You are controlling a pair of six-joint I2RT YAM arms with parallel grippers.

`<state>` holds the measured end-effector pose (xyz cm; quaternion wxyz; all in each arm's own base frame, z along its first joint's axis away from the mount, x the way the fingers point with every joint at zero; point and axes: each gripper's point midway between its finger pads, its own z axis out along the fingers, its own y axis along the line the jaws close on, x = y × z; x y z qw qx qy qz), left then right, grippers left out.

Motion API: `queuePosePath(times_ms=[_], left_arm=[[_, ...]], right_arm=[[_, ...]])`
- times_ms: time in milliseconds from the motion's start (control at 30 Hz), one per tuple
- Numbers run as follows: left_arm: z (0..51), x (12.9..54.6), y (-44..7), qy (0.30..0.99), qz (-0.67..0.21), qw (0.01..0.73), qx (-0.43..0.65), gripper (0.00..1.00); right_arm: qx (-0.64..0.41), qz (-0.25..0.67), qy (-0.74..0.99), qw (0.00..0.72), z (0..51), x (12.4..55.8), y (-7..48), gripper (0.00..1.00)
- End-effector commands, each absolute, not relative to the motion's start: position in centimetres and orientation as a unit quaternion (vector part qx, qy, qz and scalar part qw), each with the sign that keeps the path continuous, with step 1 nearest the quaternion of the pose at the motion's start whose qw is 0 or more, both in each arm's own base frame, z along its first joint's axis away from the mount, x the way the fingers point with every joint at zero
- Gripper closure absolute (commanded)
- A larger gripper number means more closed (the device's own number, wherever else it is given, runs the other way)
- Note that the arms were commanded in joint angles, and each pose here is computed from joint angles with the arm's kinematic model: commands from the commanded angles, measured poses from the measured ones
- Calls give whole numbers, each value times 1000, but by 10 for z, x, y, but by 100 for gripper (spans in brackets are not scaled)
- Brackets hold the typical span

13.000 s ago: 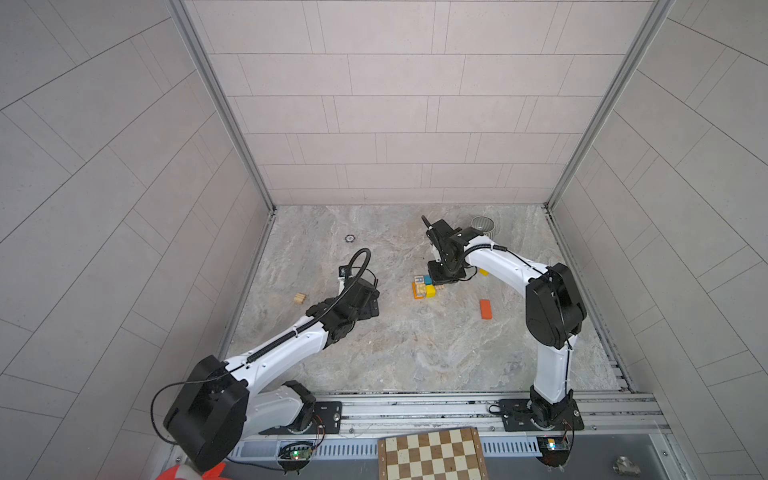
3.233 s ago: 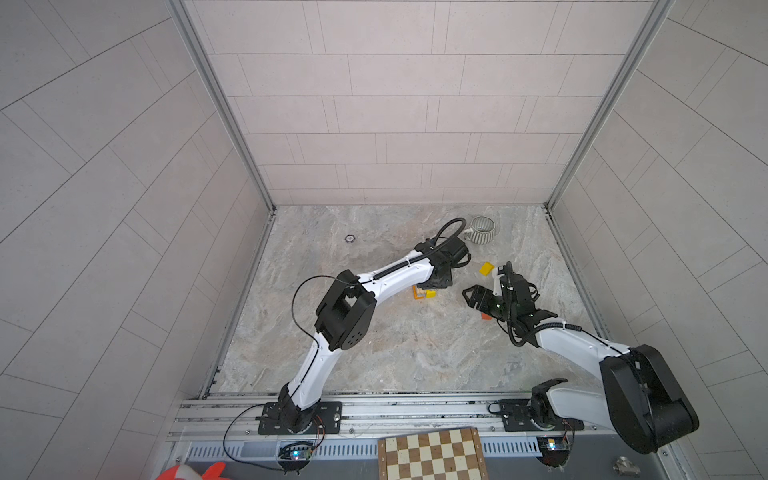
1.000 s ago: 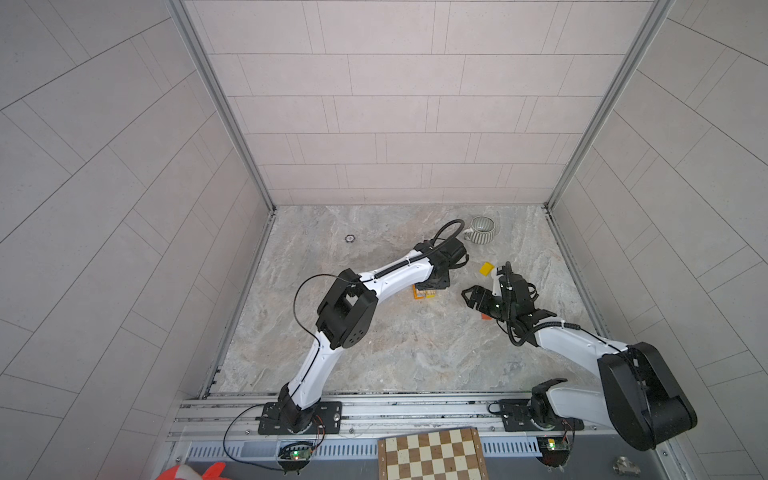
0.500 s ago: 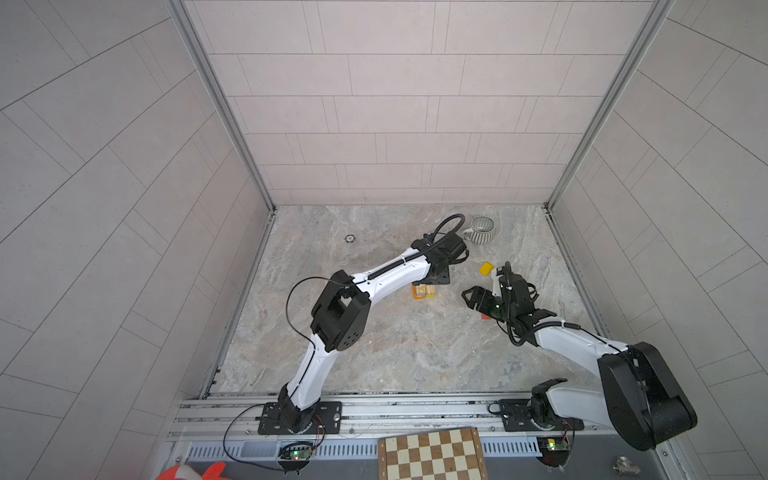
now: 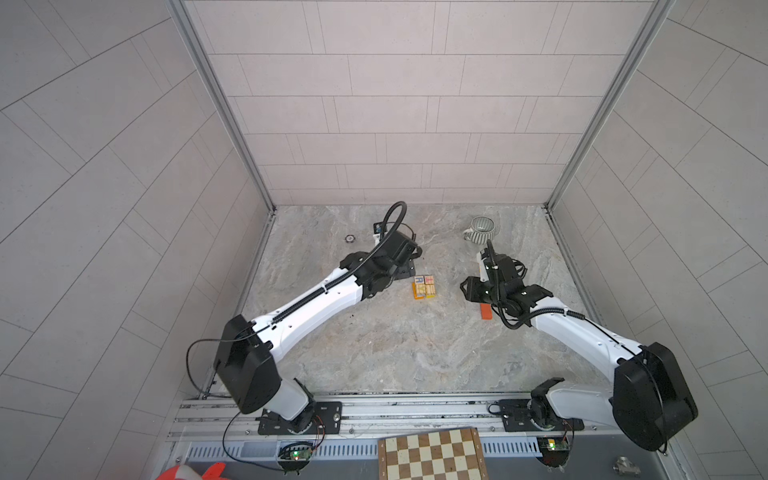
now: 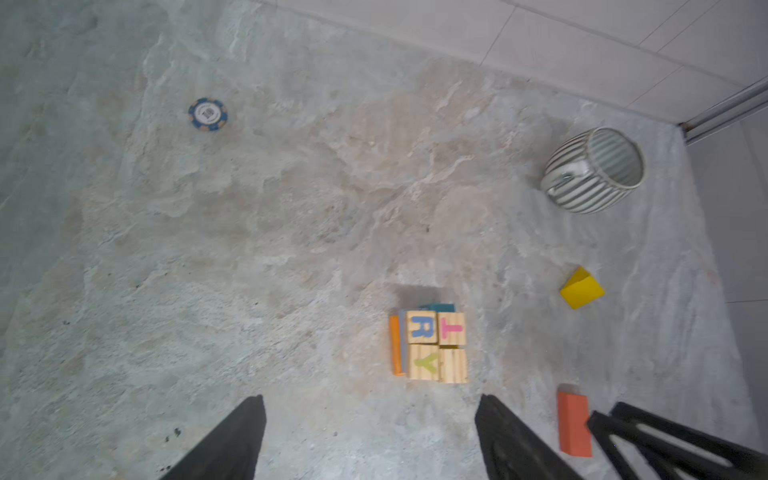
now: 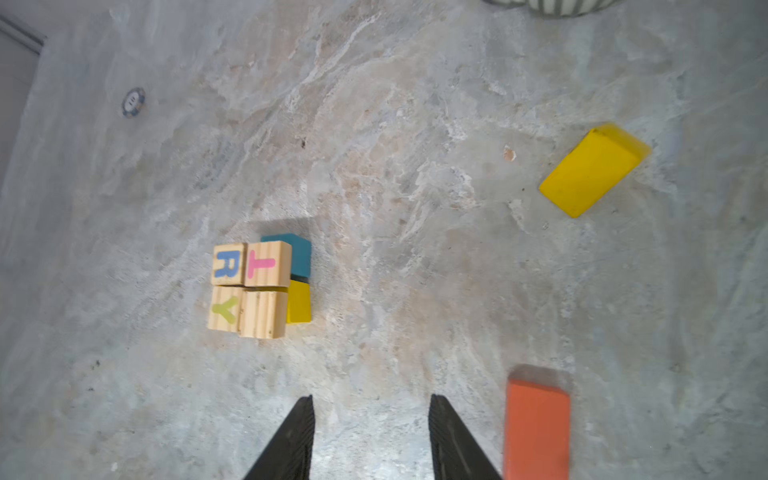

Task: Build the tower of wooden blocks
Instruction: 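Grasp the red-orange bar with the right gripper while the left arm draws back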

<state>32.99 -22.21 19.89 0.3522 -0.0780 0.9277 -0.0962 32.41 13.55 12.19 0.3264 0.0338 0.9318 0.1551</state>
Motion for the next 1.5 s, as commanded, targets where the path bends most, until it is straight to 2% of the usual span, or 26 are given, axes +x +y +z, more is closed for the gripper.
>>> queuePosePath(times_ms=[0,67,233,333,400,600,833,1100,1467], left_arm=[[181,324,-208,924,-113,354,-92,14],[172,316,-196,923,-109,356,-93,14],[144,297,-178,931,-88,348,-74,14],[126,292,-164,928,-69,356,-82,14],[118,290,-163,926,-75,362,-78,14],[101,282,-162,932,-77,349,-67,14],[88,277,-169,939,-86,331,-42,14],[81,275,-176,940,-101,324,-23,14],[74,273,-172,941,-92,325,-17,14]], right_arm=[[9,88,959,268,101,307,119,63],[4,91,963,254,98,306,123,68],[-32,79,971,221,90,301,143,72],[-48,75,978,187,84,299,155,80],[-47,77,981,172,81,298,158,80],[-48,29,986,158,86,293,141,54],[-27,-40,988,146,99,278,96,39],[24,-42,992,115,83,263,57,32],[31,-46,995,83,51,271,62,35]])
